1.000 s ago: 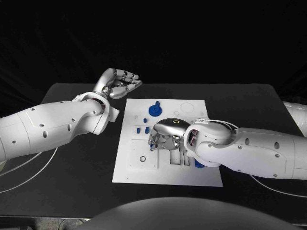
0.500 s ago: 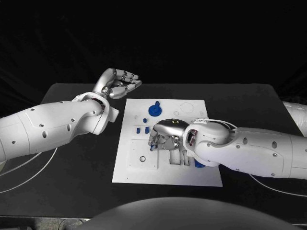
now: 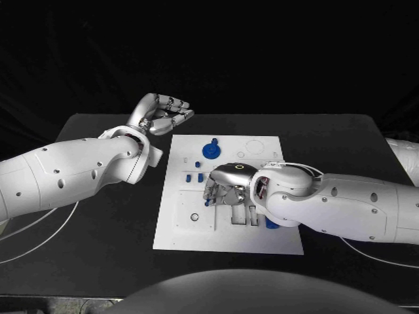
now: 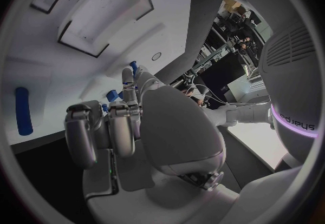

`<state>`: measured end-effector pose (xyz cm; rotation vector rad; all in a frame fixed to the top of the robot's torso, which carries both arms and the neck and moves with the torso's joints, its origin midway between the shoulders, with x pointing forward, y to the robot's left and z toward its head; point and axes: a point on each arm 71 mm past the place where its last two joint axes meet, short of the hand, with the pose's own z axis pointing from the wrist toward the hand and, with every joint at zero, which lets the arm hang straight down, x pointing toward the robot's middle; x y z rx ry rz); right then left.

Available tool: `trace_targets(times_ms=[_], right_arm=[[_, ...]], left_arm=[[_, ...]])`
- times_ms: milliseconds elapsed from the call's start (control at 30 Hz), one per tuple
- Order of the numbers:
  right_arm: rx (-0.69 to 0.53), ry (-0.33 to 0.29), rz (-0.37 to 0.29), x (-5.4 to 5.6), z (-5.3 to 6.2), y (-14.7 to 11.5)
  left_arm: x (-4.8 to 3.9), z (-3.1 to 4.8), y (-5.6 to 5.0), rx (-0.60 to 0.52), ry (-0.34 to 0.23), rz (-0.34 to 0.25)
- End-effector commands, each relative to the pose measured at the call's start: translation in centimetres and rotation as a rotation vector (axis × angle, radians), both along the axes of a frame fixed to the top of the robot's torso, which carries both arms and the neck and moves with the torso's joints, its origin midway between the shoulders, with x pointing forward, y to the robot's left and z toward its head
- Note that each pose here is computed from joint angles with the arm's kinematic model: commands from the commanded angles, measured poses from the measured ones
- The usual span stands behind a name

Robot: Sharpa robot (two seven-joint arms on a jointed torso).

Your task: Assemble the parts on the task board

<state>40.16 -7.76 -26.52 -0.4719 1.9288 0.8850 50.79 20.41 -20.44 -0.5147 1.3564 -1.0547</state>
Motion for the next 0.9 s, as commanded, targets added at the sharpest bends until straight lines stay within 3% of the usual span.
trace_targets(times_ms=[33,567,800,900], right_arm=[[-0.024,0.014,0.01,-0.1,-0.3,0.1],[-0.021,0.007,-0.003,-0.2,-0.3,0.2],[0.072,-0.043,-0.052,0.0,0.5,-0.4],[0.143,-0.053,-0.092,0.1,1.3,-1.2]], left_arm=[[-0.06,0.12,-0.2,-0.005,-0.006,-0.018],[-0.07,0.13,-0.1,-0.005,-0.006,-0.017],[-0.08,0.14,-0.1,-0.005,-0.007,-0.018],[-0.06,0.13,0.0,-0.004,-0.006,-0.016]])
